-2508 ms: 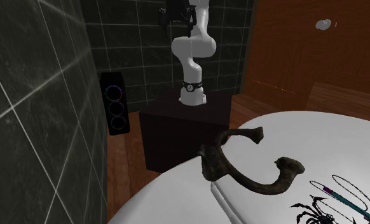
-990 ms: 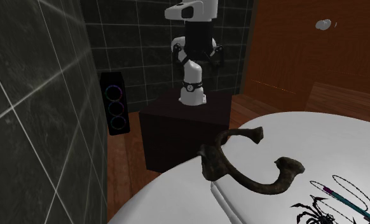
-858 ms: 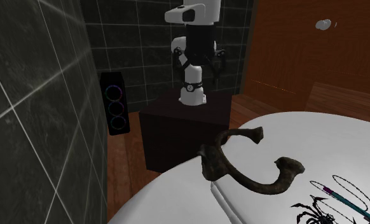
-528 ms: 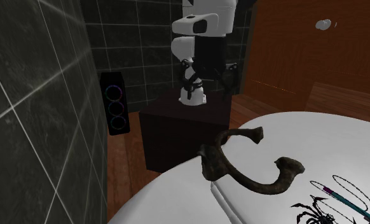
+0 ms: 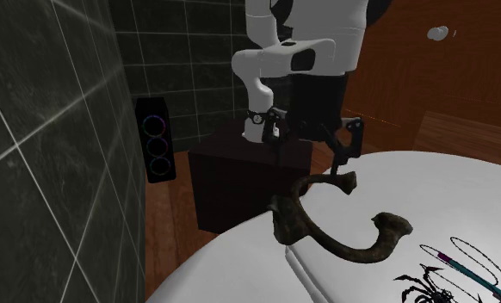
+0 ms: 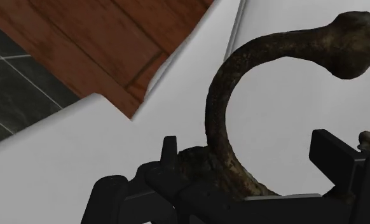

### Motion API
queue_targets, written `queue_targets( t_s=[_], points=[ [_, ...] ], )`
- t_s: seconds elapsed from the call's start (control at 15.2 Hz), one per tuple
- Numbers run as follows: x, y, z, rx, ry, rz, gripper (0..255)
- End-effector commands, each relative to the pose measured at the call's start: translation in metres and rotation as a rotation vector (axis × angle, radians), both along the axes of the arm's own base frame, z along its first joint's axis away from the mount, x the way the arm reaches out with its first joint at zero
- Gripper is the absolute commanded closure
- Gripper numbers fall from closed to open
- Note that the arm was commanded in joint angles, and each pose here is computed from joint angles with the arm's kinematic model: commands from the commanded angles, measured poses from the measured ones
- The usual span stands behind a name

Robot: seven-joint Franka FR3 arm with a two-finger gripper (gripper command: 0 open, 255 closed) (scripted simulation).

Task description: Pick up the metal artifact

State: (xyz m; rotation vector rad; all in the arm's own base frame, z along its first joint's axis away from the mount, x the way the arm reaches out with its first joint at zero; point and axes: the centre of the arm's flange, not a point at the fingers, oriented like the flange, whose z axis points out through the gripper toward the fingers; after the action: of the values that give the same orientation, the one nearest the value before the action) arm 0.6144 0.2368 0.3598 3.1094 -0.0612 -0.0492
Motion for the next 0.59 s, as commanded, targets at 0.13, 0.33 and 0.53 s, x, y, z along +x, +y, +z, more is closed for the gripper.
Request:
queue_targets(
  t_s=[0.13,0.33,0.53],
  points=[
    [0.009,-0.011,-0.031,-0.003,0.015,0.111,0],
    [0.009,-0.011,-0.047,-0.003,0.015,0.111,0],
    [0.006,-0.006,-0.052,-0.004,0.016,0.111,255]
  ],
)
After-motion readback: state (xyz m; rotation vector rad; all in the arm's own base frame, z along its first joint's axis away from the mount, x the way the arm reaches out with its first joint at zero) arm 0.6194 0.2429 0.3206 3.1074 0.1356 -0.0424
